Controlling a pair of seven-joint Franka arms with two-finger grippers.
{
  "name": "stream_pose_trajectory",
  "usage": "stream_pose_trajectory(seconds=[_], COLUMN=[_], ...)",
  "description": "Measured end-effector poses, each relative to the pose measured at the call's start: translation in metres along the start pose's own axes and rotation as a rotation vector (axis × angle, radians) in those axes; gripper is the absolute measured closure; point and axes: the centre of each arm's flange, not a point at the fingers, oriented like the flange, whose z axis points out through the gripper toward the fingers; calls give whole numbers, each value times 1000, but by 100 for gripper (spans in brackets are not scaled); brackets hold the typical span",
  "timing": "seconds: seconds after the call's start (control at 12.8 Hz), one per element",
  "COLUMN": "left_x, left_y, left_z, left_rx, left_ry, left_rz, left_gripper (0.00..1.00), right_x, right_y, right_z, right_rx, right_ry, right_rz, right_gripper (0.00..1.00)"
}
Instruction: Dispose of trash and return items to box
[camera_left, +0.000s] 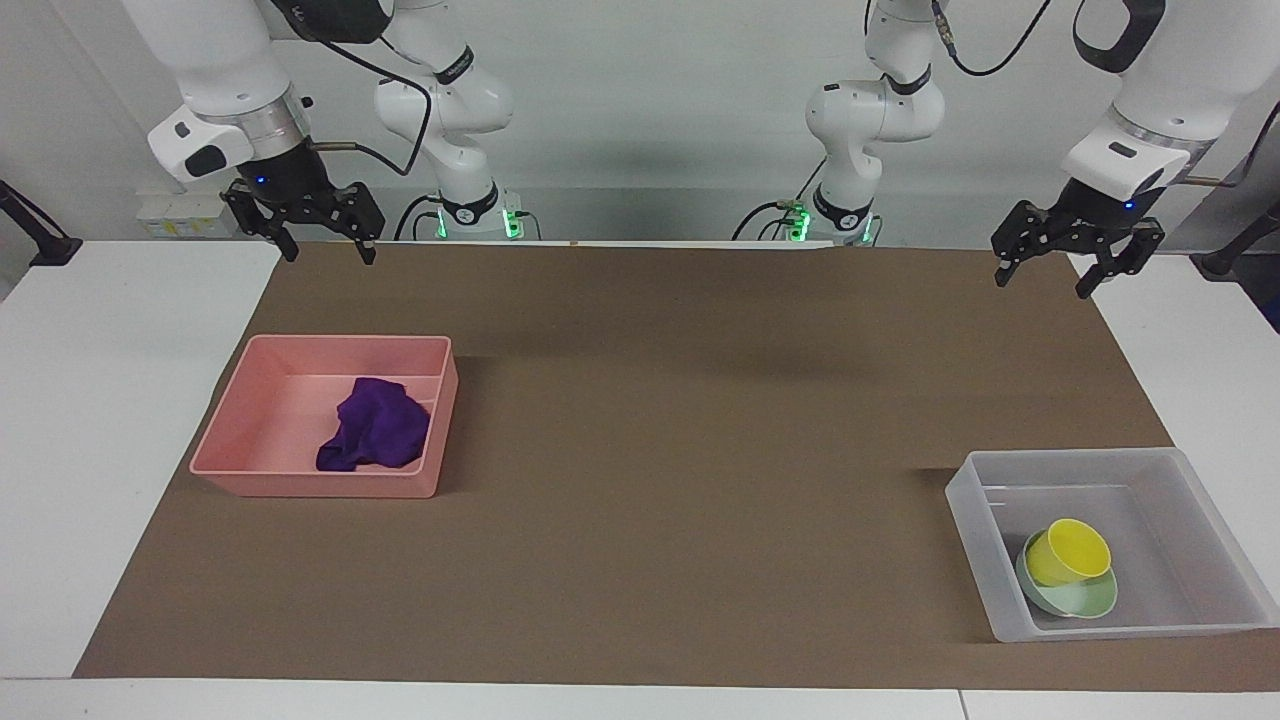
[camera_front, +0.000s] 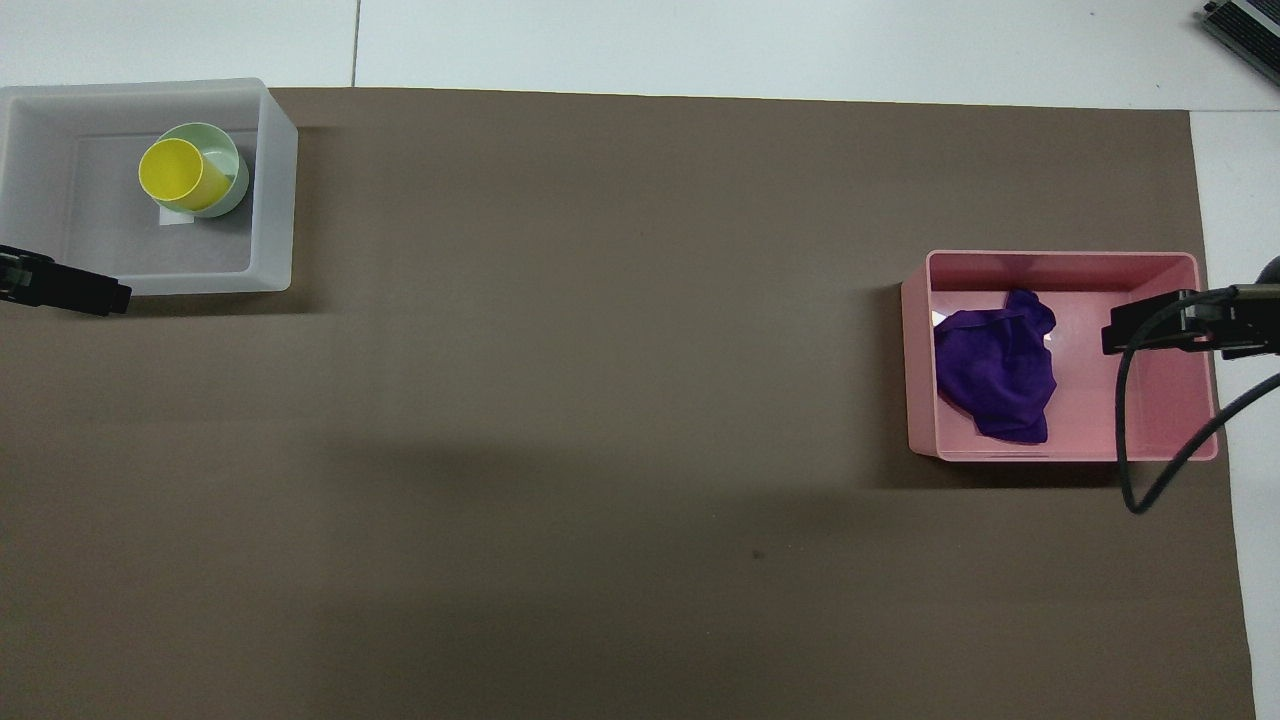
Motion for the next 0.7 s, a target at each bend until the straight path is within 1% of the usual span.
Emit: stream_pose_trajectory(seconds=[0.23, 0.7], left_x=[-4, -7], left_y=[0, -1], left_z=[1, 1], left_rx=[-6, -7], left_ry=[-30, -41], left_rz=[-22, -56], left_gripper=[0, 0], right_x=[0, 0], right_y=[0, 0], right_z=[1, 1], right_rx=[0, 0], right_ry=[-2, -3], right_rz=[0, 0], right_gripper=[0, 0])
